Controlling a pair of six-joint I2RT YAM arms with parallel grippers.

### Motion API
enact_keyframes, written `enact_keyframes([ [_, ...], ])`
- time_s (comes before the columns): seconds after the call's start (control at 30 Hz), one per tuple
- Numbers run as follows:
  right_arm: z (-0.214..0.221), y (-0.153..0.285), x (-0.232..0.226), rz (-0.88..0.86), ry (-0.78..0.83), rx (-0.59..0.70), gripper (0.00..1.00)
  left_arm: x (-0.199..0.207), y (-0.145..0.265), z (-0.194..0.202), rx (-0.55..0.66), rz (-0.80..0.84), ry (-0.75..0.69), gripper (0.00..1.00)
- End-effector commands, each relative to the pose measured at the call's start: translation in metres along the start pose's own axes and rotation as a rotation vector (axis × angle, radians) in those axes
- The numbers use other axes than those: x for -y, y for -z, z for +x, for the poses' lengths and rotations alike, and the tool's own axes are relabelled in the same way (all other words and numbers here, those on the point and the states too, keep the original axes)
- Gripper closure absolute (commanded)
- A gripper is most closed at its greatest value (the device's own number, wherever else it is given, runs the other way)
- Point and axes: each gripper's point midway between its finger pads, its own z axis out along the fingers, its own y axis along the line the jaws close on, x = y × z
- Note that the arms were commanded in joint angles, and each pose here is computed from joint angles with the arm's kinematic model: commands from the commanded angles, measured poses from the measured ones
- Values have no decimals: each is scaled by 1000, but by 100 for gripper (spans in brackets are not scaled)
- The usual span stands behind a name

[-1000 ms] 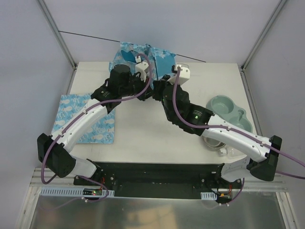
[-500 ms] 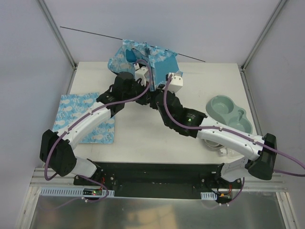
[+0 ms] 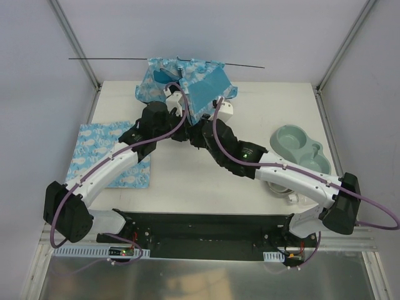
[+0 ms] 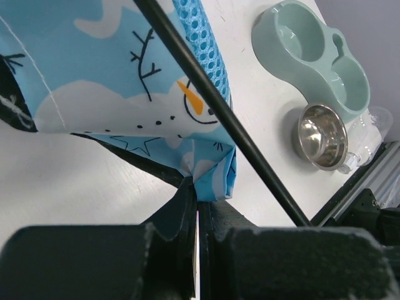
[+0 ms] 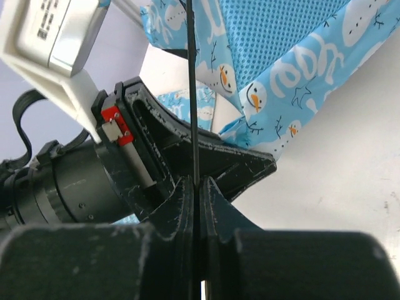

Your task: Set up the pet tent

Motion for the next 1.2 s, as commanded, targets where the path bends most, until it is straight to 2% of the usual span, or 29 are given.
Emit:
enact_keyframes([
  [0.0, 6, -8, 6, -42, -117, -50, 100, 13, 17, -7, 55, 54, 27, 100],
  [0.2, -29, -12, -19, -207, -293, 53, 100, 10, 29, 4, 41, 65, 6, 100],
  [0.33, -27, -14, -16, -198, -319, 61, 100, 5, 37, 1, 46, 47, 41, 100],
  [0.5, -35, -22, 0, -118, -371, 144, 100, 8, 44, -6, 47, 40, 168, 100],
  [0.73, -57, -48, -13, -120, -382, 279, 100, 29, 52, -1, -31, 82, 425, 100],
  [1.0, -46, -76, -17, -90, -371, 327, 100, 37, 58, -1, -54, 103, 490, 100],
  [1.17, -38, -85, -18, -58, -334, 344, 100, 40, 61, -6, -64, 105, 602, 100],
])
